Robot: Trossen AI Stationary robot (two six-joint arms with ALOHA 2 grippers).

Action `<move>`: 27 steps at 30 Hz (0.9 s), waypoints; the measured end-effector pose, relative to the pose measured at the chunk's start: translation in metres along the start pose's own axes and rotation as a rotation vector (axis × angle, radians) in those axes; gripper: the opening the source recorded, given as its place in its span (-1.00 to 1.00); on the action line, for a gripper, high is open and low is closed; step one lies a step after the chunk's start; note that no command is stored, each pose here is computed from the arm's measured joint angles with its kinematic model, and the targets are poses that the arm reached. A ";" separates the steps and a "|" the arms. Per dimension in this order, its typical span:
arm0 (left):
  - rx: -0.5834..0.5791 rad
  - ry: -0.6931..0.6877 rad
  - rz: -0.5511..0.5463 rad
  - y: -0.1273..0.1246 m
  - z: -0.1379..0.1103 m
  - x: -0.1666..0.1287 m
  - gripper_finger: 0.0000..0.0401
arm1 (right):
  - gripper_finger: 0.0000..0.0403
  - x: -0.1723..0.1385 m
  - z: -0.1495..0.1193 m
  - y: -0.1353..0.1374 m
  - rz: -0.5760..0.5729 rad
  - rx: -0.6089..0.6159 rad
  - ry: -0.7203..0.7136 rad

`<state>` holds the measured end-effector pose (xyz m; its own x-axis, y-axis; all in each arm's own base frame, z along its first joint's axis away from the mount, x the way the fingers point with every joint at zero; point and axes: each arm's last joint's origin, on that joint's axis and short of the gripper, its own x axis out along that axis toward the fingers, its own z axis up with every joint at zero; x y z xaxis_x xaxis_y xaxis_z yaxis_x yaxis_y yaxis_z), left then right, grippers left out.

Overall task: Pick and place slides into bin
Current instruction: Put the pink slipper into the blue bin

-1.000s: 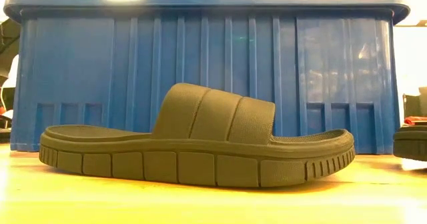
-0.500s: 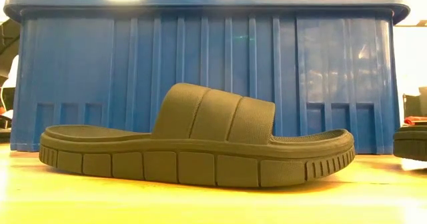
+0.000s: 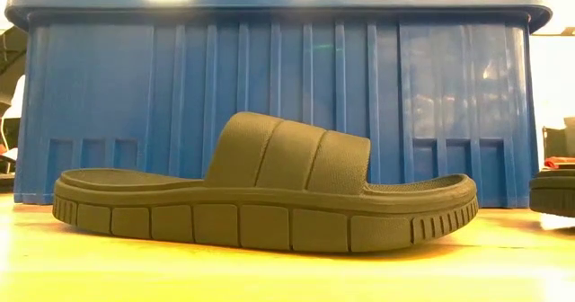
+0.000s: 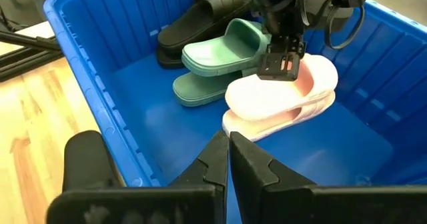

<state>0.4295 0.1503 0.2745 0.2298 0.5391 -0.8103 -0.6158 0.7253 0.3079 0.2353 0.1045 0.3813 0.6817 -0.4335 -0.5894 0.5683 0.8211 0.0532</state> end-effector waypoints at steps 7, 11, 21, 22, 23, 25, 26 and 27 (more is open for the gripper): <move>0.002 0.004 -0.004 0.001 0.000 0.000 0.05 | -0.96 0.000 0.000 0.000 0.003 -0.004 0.002; 0.008 0.004 -0.028 0.002 0.000 -0.004 0.20 | -0.96 0.000 0.000 0.000 0.003 -0.004 0.002; 0.056 -0.038 -0.039 0.014 0.003 -0.023 0.40 | -0.96 0.000 0.000 0.000 0.004 -0.004 0.001; 0.056 -0.036 -0.044 0.014 0.003 -0.023 0.40 | -0.96 0.000 0.000 0.000 0.004 -0.003 0.001; 0.058 -0.031 -0.049 0.014 0.003 -0.023 0.41 | -0.96 0.000 0.000 0.001 0.005 -0.005 0.001; 0.061 -0.024 -0.067 0.014 0.002 -0.024 0.41 | -0.96 0.000 0.000 0.001 0.005 -0.006 0.000; 0.062 -0.022 -0.073 0.014 0.002 -0.024 0.42 | -0.96 0.000 0.000 0.001 0.005 -0.005 0.000; 0.065 -0.016 -0.081 0.014 0.001 -0.024 0.42 | -0.96 -0.001 0.000 0.001 0.006 -0.006 0.000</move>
<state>0.4164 0.1477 0.2989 0.2892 0.4836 -0.8261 -0.5447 0.7928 0.2734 0.2352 0.1055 0.3815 0.6851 -0.4284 -0.5891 0.5614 0.8258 0.0525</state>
